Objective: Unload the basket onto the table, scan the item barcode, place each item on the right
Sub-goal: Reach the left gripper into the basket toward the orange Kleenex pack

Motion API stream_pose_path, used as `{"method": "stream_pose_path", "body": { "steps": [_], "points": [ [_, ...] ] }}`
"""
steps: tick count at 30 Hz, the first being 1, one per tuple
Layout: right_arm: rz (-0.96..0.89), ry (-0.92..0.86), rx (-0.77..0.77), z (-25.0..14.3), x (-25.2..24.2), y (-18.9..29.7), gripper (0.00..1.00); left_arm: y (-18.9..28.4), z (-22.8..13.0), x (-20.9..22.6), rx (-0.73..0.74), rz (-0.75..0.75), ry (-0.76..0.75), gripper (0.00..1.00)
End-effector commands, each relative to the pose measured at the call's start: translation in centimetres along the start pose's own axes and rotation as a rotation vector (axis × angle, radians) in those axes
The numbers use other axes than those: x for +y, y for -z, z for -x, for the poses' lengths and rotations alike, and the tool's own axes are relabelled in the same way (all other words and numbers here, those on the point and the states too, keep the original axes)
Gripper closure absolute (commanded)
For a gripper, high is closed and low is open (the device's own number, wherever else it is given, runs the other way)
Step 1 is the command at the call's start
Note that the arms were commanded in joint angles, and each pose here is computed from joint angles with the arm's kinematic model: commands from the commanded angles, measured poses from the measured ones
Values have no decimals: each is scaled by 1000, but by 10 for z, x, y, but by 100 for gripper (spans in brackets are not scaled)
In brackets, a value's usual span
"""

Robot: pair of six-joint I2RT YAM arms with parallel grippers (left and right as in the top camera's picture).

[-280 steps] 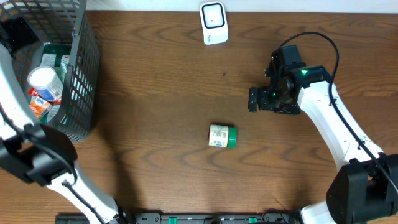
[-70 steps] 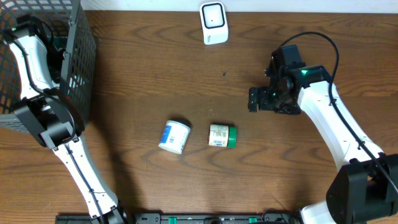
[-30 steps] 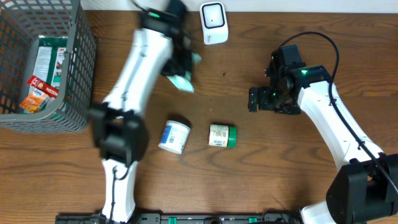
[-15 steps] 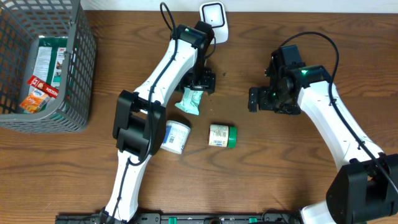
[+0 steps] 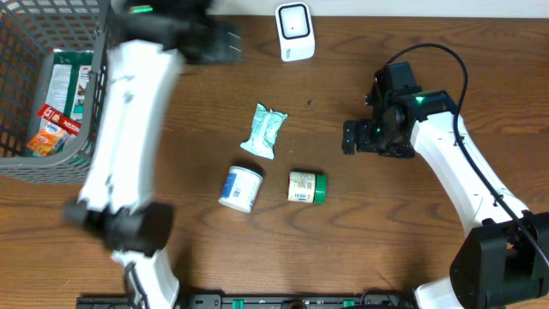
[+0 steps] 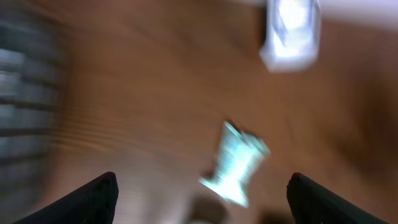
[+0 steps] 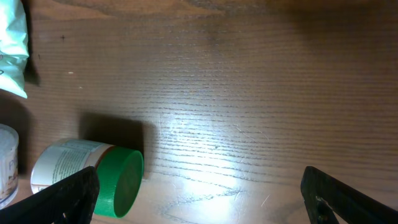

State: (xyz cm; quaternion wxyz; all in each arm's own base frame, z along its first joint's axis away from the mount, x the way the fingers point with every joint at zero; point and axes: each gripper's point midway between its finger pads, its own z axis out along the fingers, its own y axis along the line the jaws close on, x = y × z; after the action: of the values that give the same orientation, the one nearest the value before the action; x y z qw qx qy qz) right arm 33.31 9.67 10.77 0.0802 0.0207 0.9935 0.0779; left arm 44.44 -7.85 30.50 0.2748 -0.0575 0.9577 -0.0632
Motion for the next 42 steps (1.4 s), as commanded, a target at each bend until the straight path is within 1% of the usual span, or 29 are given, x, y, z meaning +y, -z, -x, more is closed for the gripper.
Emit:
{"method": "stream_pose_path", "body": {
  "steps": [1,4,7,9,11,12,14,21,26,32,42],
  "points": [
    [-7,5,-8,1,-2,2,1,74,29,114,-205,250,174,13],
    [-7,5,-8,1,-2,2,1,93,27,189,-233,351,341,11],
    [-7,5,-8,1,-2,2,1,92,12,256,-200,442,482,7],
    [-7,5,-8,1,-2,2,1,82,-1,288,-150,462,550,2],
    [-7,5,-8,1,-2,2,1,67,-15,309,-90,457,602,2],
    [-7,5,-8,1,-2,2,1,51,-29,324,-22,457,642,2],
    [-7,5,-8,1,-2,2,1,30,-47,340,68,469,679,2],
    [-7,5,-8,1,-2,2,1,-43,-80,359,285,462,708,2],
    [-7,5,-8,1,-2,2,1,-79,-92,367,356,461,707,2],
    [-7,5,-8,1,-2,2,1,-107,-97,376,373,460,709,2],
    [-7,5,-8,1,-2,2,1,-116,-90,381,331,465,719,2]
  ]
}}
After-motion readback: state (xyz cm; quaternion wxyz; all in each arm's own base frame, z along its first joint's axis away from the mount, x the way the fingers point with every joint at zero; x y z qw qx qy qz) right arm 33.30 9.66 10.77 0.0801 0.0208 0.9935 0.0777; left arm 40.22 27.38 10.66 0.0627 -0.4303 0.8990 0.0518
